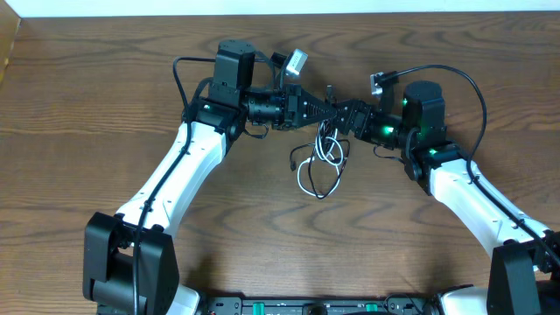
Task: Untangle cables
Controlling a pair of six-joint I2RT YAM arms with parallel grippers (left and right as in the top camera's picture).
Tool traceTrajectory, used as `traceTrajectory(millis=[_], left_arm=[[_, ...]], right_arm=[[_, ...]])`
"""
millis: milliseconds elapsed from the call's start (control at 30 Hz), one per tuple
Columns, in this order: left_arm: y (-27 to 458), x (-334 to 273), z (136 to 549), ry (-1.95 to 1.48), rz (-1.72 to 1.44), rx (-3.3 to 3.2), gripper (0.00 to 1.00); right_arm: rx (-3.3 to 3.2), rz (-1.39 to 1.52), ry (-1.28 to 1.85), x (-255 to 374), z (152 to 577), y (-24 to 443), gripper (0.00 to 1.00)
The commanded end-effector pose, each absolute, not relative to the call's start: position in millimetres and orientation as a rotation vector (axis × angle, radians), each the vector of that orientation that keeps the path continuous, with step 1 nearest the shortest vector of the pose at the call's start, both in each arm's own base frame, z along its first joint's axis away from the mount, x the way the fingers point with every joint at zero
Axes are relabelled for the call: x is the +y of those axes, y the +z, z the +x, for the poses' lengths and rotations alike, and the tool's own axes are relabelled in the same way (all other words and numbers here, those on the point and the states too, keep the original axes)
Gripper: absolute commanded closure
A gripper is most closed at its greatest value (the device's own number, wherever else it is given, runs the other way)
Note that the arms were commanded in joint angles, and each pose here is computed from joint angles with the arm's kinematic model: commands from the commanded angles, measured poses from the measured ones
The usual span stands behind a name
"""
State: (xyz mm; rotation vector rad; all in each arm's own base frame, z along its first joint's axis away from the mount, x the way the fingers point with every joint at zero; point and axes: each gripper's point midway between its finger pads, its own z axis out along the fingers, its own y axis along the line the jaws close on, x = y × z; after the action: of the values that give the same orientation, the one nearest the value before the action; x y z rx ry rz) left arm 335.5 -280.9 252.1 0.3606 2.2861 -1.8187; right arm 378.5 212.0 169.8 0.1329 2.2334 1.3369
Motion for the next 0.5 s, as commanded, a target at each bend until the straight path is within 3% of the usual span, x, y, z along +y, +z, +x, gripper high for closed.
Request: traceTrajectory(millis=[0, 467], left_arm=[[259, -283, 334, -1.861, 0.346, 2.285, 0.93], [351, -289, 330, -2.084, 0.516, 1.976, 0.93]], right_arm=[[2.261, 0.243, 1.264, 207, 387, 159, 0.20], [2.619, 0.428, 0.912, 179, 366, 45, 0.16]])
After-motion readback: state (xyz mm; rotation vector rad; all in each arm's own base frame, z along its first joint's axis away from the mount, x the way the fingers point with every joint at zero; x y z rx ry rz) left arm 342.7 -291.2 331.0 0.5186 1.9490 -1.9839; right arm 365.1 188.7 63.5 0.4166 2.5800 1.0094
